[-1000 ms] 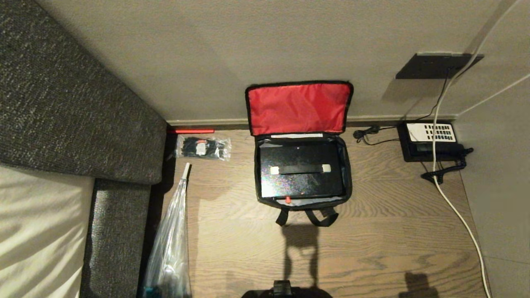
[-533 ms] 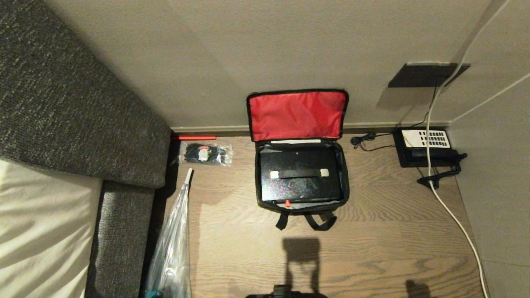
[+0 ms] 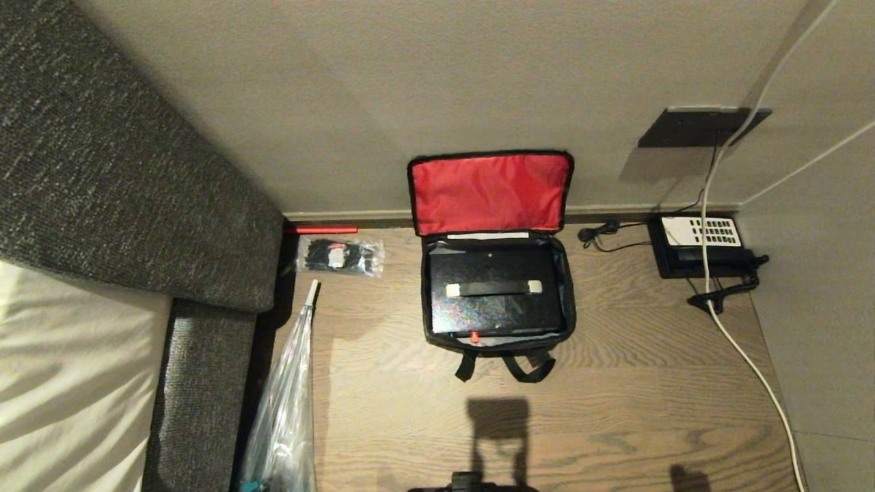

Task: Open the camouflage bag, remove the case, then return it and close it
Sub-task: Grip the handle

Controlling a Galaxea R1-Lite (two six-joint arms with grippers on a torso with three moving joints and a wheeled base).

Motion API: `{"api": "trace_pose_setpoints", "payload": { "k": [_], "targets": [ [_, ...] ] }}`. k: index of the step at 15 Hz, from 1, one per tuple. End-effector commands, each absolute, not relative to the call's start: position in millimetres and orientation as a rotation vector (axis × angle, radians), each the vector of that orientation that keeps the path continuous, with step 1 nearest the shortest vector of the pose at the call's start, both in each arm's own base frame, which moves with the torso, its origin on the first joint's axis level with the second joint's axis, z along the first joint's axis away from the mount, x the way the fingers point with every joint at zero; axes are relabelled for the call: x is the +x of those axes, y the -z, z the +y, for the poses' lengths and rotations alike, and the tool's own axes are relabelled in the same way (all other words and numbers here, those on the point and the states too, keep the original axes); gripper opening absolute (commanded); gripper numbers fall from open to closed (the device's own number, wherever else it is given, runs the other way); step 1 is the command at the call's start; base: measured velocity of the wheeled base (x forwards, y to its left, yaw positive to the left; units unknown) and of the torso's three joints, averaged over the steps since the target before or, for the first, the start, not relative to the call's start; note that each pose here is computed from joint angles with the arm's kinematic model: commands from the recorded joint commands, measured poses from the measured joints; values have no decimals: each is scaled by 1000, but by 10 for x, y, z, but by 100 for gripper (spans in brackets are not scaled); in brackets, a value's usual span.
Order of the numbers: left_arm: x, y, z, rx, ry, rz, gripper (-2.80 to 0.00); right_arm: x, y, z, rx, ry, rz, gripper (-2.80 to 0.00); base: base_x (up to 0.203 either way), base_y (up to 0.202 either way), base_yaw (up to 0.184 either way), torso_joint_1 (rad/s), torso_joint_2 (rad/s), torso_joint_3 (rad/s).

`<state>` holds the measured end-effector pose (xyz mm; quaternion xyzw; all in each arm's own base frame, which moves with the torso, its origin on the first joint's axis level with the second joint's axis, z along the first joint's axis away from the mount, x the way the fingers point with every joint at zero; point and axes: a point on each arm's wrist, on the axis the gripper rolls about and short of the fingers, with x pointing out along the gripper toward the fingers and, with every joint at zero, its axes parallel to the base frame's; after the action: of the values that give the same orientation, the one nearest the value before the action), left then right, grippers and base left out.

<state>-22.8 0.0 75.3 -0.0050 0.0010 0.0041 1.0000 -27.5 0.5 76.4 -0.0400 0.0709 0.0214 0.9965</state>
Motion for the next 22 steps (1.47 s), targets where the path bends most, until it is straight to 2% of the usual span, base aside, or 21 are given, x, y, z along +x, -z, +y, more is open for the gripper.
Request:
{"api": "trace_pose_setpoints", "payload": {
  "k": [1,9,13,20,22],
  "targets": [
    [-227,-745,0,-9,-9,3,-280,-271,-767,6,-81,-44,147,-280,0,0,0,0,0,0],
    [-229,-748,0,14,-8,5,-280,-269,-769,6,-87,-45,147,-280,0,0,0,0,0,0],
    [-228,-747,0,6,-9,3,-280,-270,-767,6,-81,-44,148,-280,-135,0,1,3,0,1],
    [-228,-747,0,9,-8,3,-280,-280,-770,6,-97,-47,159,-280,0,0,0,0,0,0],
    [-228,-747,0,10,-8,3,-280,-329,-902,6,-94,-48,128,-280,0,0,0,0,0,0]
  ]
}}
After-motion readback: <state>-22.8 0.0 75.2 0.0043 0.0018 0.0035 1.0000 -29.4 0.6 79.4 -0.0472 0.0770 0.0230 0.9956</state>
